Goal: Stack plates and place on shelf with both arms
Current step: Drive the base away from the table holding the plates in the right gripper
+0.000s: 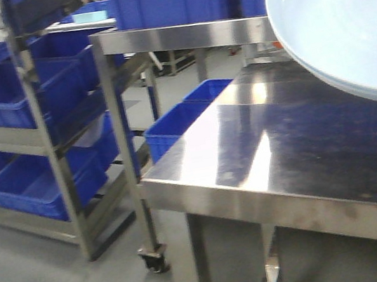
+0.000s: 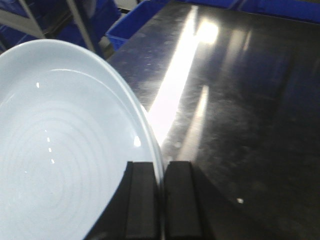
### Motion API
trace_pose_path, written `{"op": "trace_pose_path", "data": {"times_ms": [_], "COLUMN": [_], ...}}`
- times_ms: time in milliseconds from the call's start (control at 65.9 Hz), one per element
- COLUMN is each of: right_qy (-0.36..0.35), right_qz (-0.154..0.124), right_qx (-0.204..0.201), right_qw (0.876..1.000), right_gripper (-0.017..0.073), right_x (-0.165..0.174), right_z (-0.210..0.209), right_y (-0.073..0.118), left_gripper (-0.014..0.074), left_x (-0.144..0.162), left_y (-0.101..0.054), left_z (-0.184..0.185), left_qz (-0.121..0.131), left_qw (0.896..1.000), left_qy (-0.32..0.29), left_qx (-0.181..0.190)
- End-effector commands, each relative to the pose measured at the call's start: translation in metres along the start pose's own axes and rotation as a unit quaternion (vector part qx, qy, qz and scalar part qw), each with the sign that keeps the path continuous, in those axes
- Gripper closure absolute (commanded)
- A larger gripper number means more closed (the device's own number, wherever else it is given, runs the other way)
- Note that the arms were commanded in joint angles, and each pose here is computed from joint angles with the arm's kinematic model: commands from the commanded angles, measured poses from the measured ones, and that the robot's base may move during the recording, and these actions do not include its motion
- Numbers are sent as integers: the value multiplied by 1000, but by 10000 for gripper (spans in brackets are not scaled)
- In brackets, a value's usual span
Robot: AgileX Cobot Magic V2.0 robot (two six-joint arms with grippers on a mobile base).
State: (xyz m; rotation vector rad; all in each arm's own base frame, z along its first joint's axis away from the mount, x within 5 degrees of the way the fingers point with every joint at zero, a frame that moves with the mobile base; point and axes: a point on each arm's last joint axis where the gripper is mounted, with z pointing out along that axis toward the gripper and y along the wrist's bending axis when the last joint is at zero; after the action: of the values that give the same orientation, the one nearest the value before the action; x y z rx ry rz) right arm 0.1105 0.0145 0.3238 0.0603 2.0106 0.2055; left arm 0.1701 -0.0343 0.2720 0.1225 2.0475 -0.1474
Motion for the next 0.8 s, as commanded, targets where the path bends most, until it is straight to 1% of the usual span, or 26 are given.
{"op": "trace_pose_path", "data": {"times_ms": [0, 789], "right_qy": [-60, -60], "right_qz": [-2, -2], "right_qx": [-9, -9], "right_qw": [998, 998], "right_gripper": [511, 511], "right_x": [-16, -16], "right_z": [-6, -6], "right_y": [2, 2], "left_gripper": [505, 505], "left_x": [-17, -17], "left_y": [-3, -3], "left_z": [-4, -4], "left_qz": [-4, -4], "left_qw": [998, 998], "left_qy": [-58, -58], "left_qx": [12, 12]}}
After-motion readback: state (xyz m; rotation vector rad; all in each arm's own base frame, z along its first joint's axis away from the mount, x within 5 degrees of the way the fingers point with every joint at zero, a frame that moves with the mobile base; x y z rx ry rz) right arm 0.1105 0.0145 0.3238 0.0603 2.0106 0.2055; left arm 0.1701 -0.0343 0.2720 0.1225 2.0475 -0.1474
